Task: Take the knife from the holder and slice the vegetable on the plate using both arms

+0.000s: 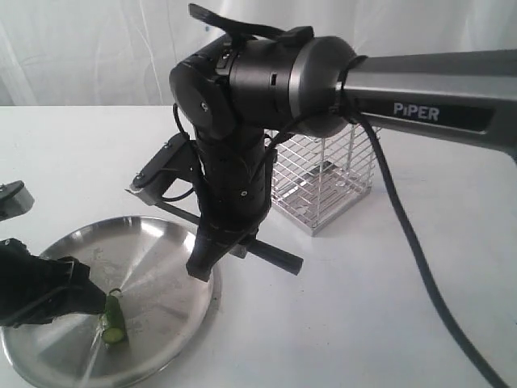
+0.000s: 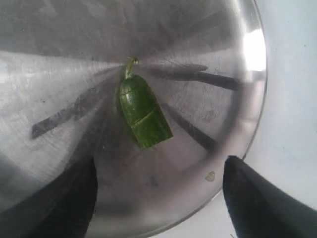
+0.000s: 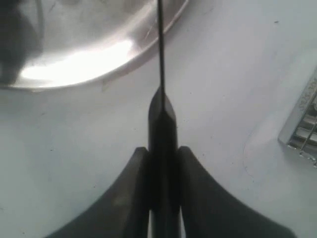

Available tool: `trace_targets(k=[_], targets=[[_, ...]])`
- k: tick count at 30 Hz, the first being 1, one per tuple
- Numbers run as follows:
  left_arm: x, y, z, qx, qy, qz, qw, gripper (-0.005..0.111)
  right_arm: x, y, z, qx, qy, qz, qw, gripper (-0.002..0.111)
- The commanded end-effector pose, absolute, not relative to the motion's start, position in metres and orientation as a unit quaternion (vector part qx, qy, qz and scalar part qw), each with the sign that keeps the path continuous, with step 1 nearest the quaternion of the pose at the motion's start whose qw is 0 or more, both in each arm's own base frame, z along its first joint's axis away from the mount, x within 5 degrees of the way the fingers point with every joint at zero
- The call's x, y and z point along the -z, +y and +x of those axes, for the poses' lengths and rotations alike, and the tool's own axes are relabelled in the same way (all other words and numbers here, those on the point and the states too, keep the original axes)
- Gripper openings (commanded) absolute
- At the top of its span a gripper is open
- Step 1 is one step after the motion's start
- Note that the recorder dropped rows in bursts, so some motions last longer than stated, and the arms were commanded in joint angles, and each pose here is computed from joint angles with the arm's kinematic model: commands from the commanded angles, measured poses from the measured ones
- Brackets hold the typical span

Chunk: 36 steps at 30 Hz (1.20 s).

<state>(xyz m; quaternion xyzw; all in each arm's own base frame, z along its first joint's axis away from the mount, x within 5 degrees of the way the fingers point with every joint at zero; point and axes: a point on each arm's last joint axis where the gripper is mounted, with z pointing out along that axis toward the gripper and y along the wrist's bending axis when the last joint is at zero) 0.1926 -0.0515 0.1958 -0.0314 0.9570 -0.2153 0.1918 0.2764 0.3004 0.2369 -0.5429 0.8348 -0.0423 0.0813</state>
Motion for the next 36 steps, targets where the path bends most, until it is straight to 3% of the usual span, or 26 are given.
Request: trace_targets(k=[1,8,21,25,31,36], targets=[[-0.185,-0.062,0.199,0.218,0.960,-0.028,0.174,0.073,-0.248,0.296,0.277,0.036,0.835,-0.541,0.099,0.000],[-0.170,-0.090,0.218,0.204,0.966,0.026,0.158,0.072,-0.249,0.296,0.276,0.037,0.835,-0.541,0.098,0.000],[-0.141,-0.088,0.231,0.159,0.979,0.045,0.119,0.070,-0.250,0.294,0.279,0.050,0.829,-0.547,0.108,0.000],[-0.138,-0.088,0.230,0.156,0.980,0.050,0.109,0.048,-0.250,0.294,0.280,0.056,0.825,-0.551,0.110,0.000],[-0.142,-0.087,0.228,0.133,0.974,0.165,0.084,0.002,-0.250,0.294,0.280,0.056,0.820,-0.559,0.109,0.000],[-0.163,-0.080,0.241,0.067,0.940,0.330,0.047,0.000,-0.250,0.292,0.278,0.058,0.826,-0.552,0.100,0.000]])
